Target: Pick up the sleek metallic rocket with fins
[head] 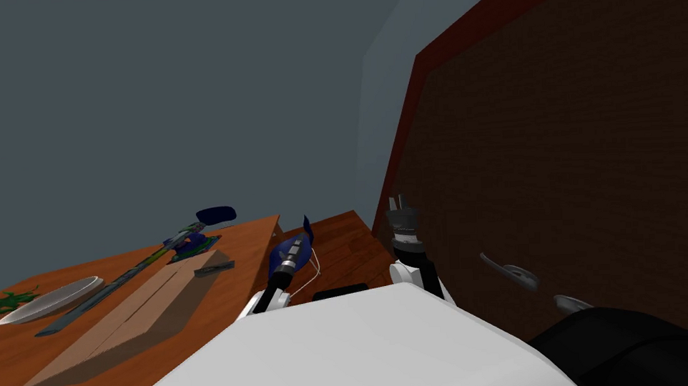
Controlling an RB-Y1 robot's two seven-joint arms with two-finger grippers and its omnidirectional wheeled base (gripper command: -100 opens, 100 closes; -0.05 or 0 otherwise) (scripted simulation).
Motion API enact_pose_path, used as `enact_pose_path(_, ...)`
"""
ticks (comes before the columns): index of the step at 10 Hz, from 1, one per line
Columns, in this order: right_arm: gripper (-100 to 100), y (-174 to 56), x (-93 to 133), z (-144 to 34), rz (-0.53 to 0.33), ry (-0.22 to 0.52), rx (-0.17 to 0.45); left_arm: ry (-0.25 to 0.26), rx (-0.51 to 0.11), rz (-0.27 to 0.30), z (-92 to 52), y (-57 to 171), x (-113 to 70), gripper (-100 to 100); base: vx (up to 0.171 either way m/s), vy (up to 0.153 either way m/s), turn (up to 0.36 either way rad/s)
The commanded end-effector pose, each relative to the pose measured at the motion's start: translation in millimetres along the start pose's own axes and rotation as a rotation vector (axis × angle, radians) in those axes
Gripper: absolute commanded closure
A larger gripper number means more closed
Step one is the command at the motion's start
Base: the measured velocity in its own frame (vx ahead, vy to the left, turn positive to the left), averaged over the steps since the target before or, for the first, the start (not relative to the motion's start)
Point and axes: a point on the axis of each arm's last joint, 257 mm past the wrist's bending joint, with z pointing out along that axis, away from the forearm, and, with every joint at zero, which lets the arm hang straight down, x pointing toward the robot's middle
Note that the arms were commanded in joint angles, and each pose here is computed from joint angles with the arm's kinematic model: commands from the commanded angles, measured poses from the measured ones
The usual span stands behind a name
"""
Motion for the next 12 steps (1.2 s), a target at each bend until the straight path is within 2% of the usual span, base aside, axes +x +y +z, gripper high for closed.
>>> enact_pose_path(1, 0, 0, 0, 0.0, 0.000, 0.000, 0.000, 0.011, -0.027, 0.011, 1.3, 12, 4.3, -100, 0.005, 0.027, -0.036)
enact_pose_path(2, 0, 0, 0, 0.0, 0.000, 0.000, 0.000, 0.030, -0.071, 0.032, 1.5, 32, 9.1, -100, 0.006, 0.035, -0.070)
enact_pose_path(5, 0, 0, 0, 0.0, 0.000, 0.000, 0.000, 0.067, -0.152, 0.079, 1.0, 66, 15.7, -100, 0.009, 0.048, -0.069)
enact_pose_path(6, 0, 0, 0, 0.0, 0.000, 0.000, 0.000, 0.069, -0.163, 0.079, -0.7, 71, 16.3, -100, 0.005, 0.026, -0.043)
enact_pose_path(8, 0, 0, 0, 0.0, 0.000, 0.000, 0.000, 0.102, -0.242, 0.130, -3.9, 105, 19.4, -100, 0.008, 0.037, -0.092)
enact_pose_path(9, 0, 0, 0, 0.0, 0.000, 0.000, 0.000, 0.104, -0.254, 0.130, -6.3, 111, 19.9, -100, 0.003, 0.041, -0.034)
enact_pose_path(11, 0, 0, 0, 0.0, 0.000, 0.000, 0.000, 0.134, -0.325, 0.182, -10.4, 139, 18.9, -100, 0.002, 0.042, -0.072)
enact_pose_path(12, 0, 0, 0, 0.0, 0.000, 0.000, 0.000, 0.137, -0.345, 0.182, -14.9, 148, 19.3, -100, 0.007, 0.037, -0.041)
